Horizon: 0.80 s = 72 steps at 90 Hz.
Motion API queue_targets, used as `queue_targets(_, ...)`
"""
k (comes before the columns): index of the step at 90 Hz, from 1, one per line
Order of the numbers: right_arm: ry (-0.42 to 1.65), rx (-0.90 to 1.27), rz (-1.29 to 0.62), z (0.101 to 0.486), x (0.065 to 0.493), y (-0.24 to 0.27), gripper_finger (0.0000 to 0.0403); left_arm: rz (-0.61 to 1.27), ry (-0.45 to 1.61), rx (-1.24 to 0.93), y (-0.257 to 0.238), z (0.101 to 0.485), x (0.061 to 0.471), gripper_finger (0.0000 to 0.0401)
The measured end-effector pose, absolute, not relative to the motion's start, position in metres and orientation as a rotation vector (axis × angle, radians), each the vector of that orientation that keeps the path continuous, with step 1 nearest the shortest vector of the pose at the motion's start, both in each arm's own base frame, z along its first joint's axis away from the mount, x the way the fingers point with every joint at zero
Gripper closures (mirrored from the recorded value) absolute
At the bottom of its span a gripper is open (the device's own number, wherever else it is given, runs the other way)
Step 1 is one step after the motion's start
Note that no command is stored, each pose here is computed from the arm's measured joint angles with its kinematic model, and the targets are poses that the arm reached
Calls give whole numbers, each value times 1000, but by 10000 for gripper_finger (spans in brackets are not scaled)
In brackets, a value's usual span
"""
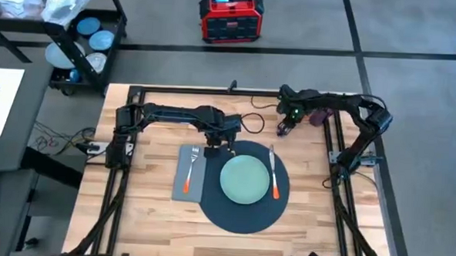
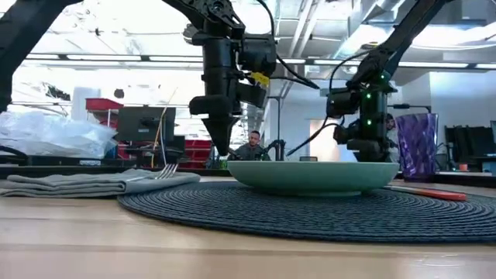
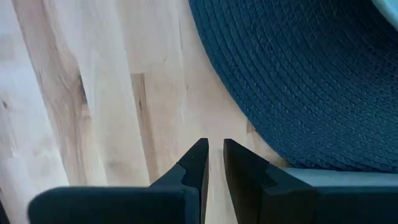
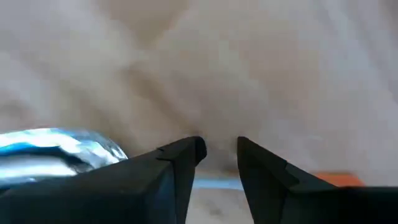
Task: Set table place
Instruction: Put the orange spoon on the blue placemat
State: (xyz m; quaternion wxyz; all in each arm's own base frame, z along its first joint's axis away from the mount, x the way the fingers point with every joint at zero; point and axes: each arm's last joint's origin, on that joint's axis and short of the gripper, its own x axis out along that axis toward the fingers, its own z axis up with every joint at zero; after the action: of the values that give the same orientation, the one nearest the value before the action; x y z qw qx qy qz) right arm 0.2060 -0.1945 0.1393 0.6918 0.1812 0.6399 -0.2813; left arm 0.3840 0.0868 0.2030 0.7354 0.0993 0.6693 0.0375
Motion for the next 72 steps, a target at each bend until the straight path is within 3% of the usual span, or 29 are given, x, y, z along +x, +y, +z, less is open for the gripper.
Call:
queue_targets(25,1491,348,-651,147,200,-202,295,88,1473,211,87,203,384,367)
queue_targets(45,1461,310,-661,180,184,-196,295,81,1462,225,88,203,385,367)
queue_targets(60,1546,309,-590,196,173,-177,295,88,1454,223,91,203,385,367)
queue_targets(72,1612,298,-506,187,174,-166,296,96,1427,225,90,202,387,367)
